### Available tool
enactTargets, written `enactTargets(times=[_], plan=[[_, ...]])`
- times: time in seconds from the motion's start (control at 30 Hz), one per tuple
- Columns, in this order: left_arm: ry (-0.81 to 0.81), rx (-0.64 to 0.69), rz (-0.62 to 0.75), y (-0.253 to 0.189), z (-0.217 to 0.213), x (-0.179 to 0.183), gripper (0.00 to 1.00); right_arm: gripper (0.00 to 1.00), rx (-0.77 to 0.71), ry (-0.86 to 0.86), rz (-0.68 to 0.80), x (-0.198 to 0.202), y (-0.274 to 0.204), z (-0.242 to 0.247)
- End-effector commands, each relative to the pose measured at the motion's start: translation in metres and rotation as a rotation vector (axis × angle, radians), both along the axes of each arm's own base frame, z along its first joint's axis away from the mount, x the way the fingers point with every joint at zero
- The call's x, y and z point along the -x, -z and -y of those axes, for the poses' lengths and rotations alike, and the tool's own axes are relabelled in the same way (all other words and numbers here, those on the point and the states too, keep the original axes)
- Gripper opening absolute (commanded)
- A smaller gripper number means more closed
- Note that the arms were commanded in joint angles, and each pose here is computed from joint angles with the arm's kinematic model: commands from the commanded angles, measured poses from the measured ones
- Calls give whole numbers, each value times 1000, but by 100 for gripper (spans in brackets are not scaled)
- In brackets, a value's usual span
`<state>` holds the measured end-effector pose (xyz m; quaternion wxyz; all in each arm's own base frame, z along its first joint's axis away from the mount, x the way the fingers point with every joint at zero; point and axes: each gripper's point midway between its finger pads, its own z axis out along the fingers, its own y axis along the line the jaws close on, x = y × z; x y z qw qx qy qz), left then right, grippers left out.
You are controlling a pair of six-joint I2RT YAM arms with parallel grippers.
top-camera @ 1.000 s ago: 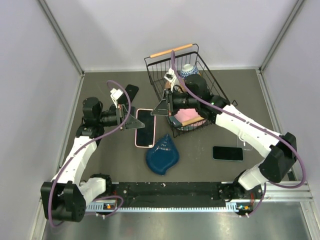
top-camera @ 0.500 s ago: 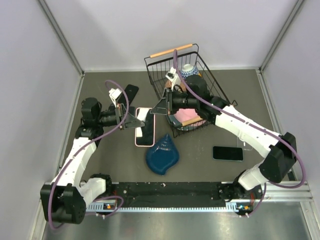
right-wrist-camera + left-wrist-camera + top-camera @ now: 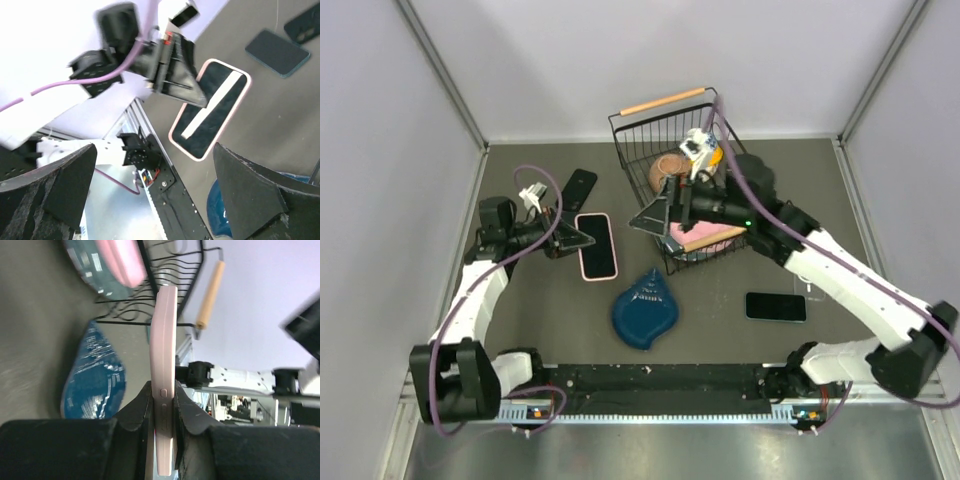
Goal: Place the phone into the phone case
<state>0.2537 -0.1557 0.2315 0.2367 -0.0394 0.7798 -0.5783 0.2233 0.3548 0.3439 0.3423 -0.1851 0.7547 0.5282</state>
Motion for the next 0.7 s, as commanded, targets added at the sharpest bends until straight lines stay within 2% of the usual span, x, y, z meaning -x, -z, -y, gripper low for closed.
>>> enactTargets(times=[0.0, 0.1, 0.23, 0.43, 0.67], plan=[[-84, -113, -46, 16, -22, -22, 0, 99, -86, 51, 161, 17, -56, 32], [-116, -154, -140, 39, -36, -35, 0, 99, -94, 66, 195, 27, -65, 46], [-195, -317, -261, 84, -59, -49, 0, 99, -103, 70, 235, 38, -71, 59], [-220, -343, -377, 125, -67, -52, 0, 99, -75, 119, 259, 37, -63, 76], [-222, -405, -535, 171, -75, -38, 0, 99, -41, 112, 255, 38, -53, 77]])
